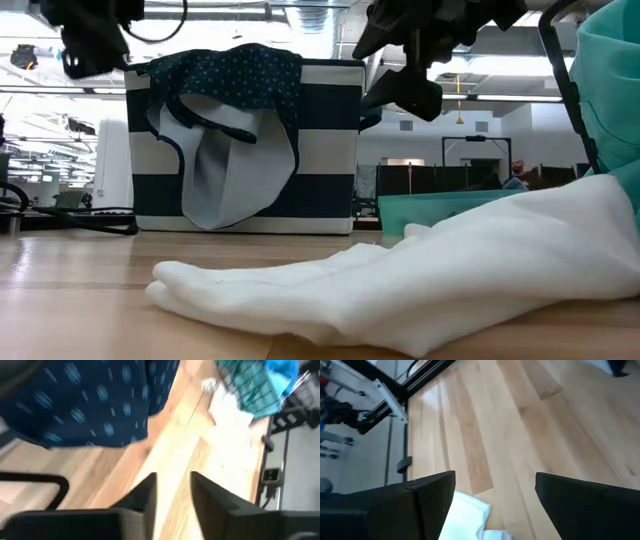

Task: Pick & Place Cloths
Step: Put the dark blue patterned polo shirt into the blue laundry bin

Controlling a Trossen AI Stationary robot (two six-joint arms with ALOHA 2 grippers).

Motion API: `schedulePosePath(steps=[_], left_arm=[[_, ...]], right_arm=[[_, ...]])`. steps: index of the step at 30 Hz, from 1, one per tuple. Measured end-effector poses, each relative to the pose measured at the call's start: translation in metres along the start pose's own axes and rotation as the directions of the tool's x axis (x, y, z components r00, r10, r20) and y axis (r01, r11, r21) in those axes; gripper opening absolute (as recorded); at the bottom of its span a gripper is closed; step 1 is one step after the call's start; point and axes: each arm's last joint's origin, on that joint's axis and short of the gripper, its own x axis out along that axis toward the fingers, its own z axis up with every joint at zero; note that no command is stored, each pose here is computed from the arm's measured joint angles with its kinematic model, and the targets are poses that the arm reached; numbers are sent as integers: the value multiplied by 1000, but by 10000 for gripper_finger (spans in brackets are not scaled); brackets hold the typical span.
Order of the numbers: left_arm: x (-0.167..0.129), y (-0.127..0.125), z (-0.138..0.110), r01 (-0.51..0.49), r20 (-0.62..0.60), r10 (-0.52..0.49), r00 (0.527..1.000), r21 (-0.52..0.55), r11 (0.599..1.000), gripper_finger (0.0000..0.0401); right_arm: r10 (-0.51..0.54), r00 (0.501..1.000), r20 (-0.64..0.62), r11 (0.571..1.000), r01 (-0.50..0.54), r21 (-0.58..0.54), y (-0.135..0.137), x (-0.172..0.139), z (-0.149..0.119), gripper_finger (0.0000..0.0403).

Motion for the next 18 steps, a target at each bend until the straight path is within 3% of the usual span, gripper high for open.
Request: schedulePosePath(steps=[6,9,12,18], left_arm=[[27,9,-12,-60,-85,59,995,-9,998,238],[39,15,-18,-140,-96,136,986,-34,990,299],[49,19,-18,-194,-7,194,981,-118,974,337],[66,21,-14,-155,250,206,946,-212,965,362]], right_arm=[[6,1000,-5,998,-6,-65,0,0,0,270],[5,1000,-5,994,-6,-108,0,0,0,270],[4,1000,-5,994,-5,-108,0,0,0,270],[3,1000,-4,994,-3,-105,0,0,0,270]])
